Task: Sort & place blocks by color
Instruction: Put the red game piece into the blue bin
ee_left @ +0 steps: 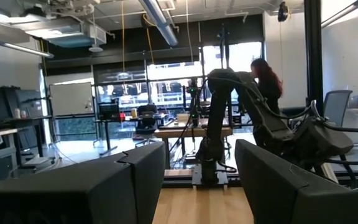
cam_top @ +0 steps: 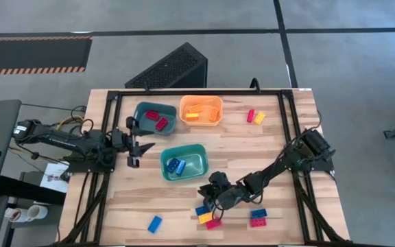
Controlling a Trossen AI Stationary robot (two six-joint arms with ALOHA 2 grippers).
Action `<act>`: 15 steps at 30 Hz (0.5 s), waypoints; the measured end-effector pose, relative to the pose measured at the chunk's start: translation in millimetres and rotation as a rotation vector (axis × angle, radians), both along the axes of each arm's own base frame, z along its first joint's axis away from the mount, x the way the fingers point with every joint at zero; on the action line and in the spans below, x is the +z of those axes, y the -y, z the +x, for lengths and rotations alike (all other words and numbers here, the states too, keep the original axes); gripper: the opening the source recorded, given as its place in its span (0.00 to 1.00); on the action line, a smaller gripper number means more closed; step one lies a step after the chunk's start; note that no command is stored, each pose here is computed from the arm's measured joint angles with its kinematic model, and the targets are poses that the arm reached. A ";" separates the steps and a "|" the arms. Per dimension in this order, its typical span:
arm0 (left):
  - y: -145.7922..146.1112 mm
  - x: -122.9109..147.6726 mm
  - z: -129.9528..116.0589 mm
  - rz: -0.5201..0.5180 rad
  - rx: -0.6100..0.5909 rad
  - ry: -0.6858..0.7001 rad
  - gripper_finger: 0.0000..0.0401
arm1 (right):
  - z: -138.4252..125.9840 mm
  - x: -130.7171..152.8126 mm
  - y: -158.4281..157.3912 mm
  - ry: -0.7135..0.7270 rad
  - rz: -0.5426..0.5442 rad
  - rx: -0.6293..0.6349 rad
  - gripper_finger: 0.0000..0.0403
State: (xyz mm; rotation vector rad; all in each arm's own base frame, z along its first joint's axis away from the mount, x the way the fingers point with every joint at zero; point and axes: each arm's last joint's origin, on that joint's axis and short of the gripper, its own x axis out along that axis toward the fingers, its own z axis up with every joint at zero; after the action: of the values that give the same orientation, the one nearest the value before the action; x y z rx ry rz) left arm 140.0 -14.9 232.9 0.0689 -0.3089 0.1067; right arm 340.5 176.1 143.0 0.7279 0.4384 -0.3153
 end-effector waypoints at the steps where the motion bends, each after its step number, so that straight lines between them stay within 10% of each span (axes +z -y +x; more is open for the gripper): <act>1: 0.0 -0.3 0.1 0.000 0.000 -0.004 0.46 | 0.6 0.0 1.1 -0.001 0.000 0.000 0.29; 15: 0.1 -1.2 0.4 -0.028 -0.010 -0.010 0.46 | 6.1 -0.9 11.5 -0.019 0.017 0.010 0.29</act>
State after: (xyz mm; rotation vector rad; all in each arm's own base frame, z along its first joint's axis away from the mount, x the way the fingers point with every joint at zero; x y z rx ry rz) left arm 140.3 -14.9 231.7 0.0402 -0.2977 0.1012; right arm 346.7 164.6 142.1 0.7392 0.4635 -0.3096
